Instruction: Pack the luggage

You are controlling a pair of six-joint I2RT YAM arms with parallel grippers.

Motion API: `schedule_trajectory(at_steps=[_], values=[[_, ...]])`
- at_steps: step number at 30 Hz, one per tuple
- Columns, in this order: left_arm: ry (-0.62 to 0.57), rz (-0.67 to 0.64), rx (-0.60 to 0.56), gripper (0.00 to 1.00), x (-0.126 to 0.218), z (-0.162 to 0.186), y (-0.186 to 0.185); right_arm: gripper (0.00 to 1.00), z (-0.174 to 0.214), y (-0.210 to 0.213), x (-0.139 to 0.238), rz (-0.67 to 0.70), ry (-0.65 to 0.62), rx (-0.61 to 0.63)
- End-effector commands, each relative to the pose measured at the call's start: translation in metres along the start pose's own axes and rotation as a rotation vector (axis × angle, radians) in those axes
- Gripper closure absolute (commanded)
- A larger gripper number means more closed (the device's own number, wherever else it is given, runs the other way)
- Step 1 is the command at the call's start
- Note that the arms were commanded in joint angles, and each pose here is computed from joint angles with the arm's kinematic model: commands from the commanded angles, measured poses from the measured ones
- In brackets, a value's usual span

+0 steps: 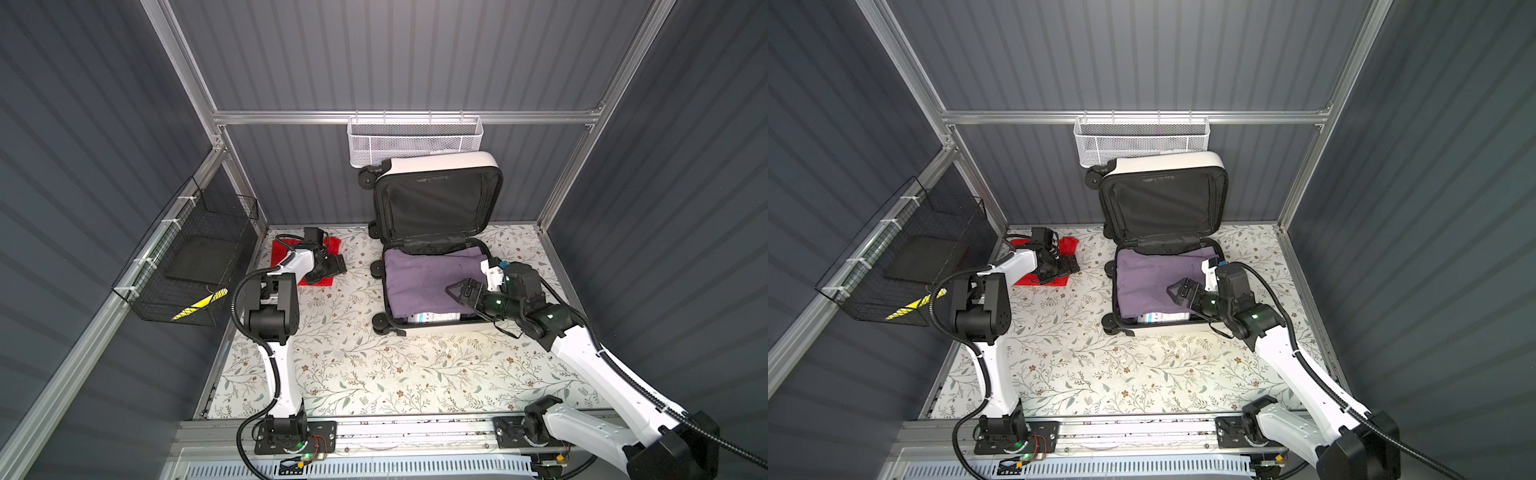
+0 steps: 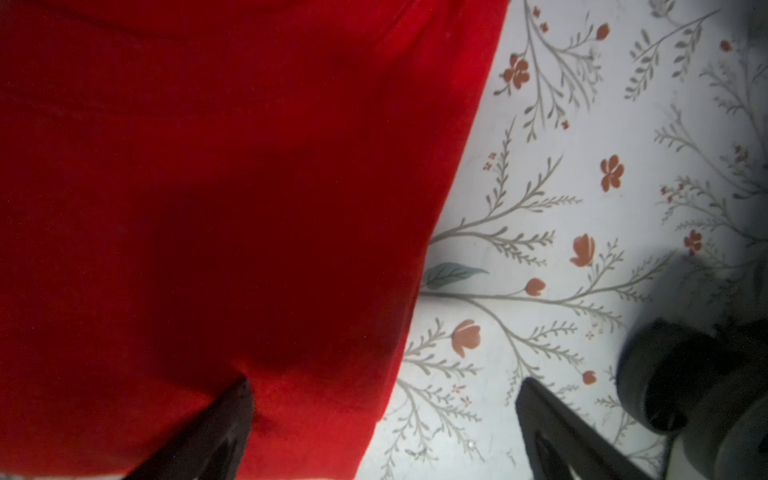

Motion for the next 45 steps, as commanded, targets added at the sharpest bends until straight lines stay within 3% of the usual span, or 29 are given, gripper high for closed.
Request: schedule_trajectory(at_steps=[1,4,15,26,31,35,45], values=[[0.066,0.009,-0.011,0.00,0.005,0.020,0.006,0.01,-0.006,0.012,0.004,-0.015,-0.015,0.019],[0.082,0.033,-0.002,0.00,0.006,0.029,0.008,0.01,-0.006,0.015,0.000,-0.020,-0.001,0.016],[0.111,0.070,0.016,0.00,0.019,0.070,0.013,0.01,-0.004,-0.002,-0.015,0.172,0.054,0.003],[-0.031,0.115,-0.039,0.00,0.056,0.015,-0.027,0.01,-0.008,0.000,-0.016,0.159,0.040,0.092],[-0.038,0.057,-0.058,0.00,0.039,-0.009,-0.031,0.01,-0.011,0.001,-0.017,0.164,0.032,0.127],[-0.045,0.020,-0.067,0.00,0.025,-0.026,-0.031,0.01,-0.014,0.008,-0.013,0.084,-0.022,0.169],[-0.001,-0.085,-0.089,0.00,-0.010,-0.036,-0.017,0.01,-0.021,0.015,-0.010,0.012,-0.019,0.198]])
Point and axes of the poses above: each gripper's point midway between its finger pads, its own x axis back along the fingers, its own y axis along the line the jaws close on, z = x × y, the point moved 9 cm from there along x, back along the fingers, and after that the axes turned 14 degrees about x, right-handed, at the moved point
